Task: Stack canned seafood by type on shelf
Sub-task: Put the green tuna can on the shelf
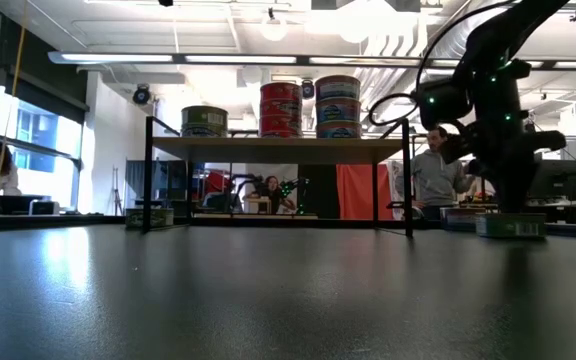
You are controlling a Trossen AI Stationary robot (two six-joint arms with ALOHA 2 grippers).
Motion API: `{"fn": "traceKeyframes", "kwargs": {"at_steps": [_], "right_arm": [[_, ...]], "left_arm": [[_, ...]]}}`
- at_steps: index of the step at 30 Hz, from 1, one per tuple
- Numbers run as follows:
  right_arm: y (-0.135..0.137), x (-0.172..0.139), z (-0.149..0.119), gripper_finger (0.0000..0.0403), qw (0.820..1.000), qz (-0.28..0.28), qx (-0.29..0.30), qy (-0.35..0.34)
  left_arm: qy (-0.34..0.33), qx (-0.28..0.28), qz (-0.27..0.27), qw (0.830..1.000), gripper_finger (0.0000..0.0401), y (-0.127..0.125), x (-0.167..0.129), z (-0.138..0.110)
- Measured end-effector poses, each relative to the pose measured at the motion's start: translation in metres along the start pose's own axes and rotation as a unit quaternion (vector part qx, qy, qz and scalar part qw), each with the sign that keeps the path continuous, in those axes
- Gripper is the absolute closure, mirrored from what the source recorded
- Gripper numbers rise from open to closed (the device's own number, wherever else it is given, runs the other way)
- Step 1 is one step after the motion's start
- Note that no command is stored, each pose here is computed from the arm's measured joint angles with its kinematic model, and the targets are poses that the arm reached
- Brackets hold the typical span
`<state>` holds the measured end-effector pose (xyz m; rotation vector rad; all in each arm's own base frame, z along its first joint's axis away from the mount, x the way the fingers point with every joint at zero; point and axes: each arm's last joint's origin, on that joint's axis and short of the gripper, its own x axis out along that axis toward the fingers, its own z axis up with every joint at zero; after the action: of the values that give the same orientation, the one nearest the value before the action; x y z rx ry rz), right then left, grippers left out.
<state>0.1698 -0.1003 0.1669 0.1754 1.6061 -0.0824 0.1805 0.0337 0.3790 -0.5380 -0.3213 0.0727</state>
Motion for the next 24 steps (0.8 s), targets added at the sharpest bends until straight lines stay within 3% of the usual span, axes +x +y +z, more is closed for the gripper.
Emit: {"fn": "traceKeyframes", "kwargs": {"at_steps": [13, 24], "right_arm": [[0.033, 0.002, 0.012, 0.0403, 0.995, 0.009, -0.096, -0.01], [0.079, 0.004, 0.025, 0.0403, 0.983, 0.043, -0.167, -0.057]], "left_arm": [[0.0, 0.001, 0.0, 1.0, 0.0401, 0.0, 0.0, 0.0], [0.003, 0.001, -0.003, 1.0, 0.0401, 0.0, 0.0, 0.0]]}}
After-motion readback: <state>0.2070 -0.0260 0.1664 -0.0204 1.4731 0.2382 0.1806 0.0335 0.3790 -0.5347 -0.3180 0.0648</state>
